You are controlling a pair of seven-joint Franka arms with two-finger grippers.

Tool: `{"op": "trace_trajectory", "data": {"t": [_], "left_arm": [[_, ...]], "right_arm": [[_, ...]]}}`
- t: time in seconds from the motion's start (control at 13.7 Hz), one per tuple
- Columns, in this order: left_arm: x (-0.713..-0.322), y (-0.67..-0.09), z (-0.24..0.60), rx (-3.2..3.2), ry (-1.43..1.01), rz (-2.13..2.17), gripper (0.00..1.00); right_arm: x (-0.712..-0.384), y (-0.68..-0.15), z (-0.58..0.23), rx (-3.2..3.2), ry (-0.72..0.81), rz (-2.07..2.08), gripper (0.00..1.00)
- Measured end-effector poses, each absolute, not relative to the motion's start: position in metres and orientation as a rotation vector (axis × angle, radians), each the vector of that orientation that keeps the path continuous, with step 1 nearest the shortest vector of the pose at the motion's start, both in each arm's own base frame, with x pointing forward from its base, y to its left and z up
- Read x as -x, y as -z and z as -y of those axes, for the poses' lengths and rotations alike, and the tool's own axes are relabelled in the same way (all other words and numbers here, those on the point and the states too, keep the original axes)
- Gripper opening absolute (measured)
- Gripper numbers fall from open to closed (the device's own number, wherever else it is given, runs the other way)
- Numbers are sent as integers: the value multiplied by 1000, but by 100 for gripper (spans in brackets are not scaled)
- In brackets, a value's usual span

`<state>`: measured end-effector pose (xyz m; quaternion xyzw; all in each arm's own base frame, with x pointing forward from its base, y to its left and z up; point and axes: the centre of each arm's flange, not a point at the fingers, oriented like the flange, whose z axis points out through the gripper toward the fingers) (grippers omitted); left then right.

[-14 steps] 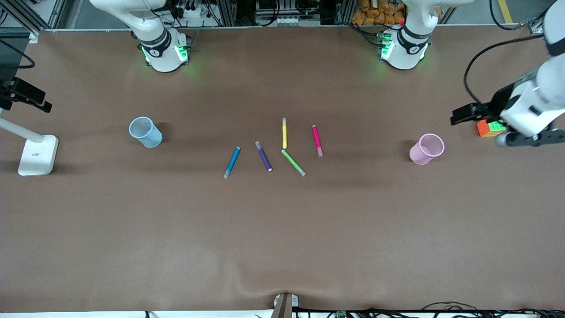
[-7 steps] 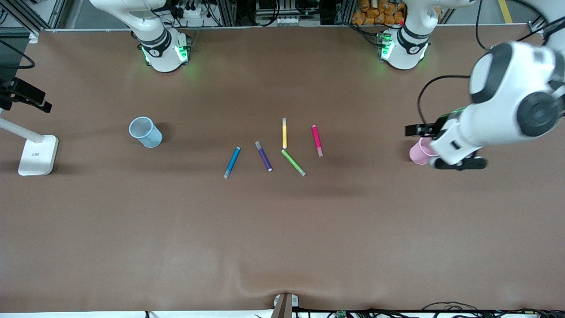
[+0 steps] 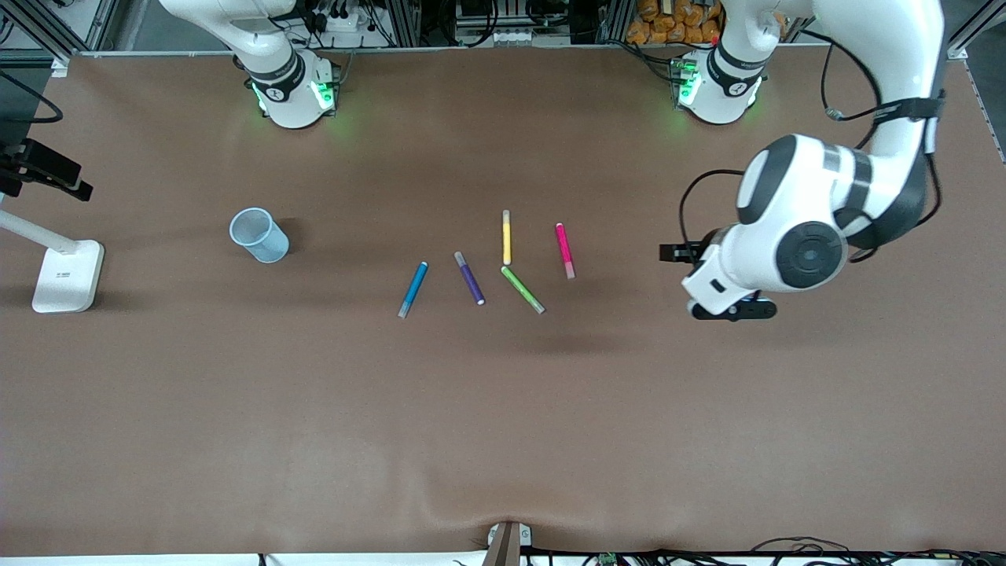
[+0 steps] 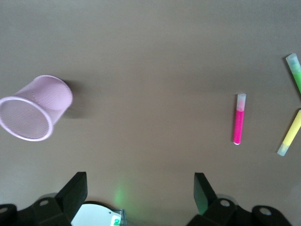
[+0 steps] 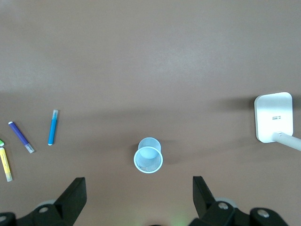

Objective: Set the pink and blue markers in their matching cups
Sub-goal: 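Lower the left gripper over the pink marker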

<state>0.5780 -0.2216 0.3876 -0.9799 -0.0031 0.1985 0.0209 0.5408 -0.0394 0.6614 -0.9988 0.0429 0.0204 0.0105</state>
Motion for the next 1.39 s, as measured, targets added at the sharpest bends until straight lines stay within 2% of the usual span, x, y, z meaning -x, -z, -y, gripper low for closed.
{"op": "trace_trajectory", "data": {"t": [0.66,1.39], "left_arm": [[-570,-334,273,3064,-691,89,100],[-559,-277,323,3085,-720,144,100]], "right_arm": [[-542,-659,40,3117,-70,-135,100],[-571,-606,38,3121,-216,-135,100]]}}
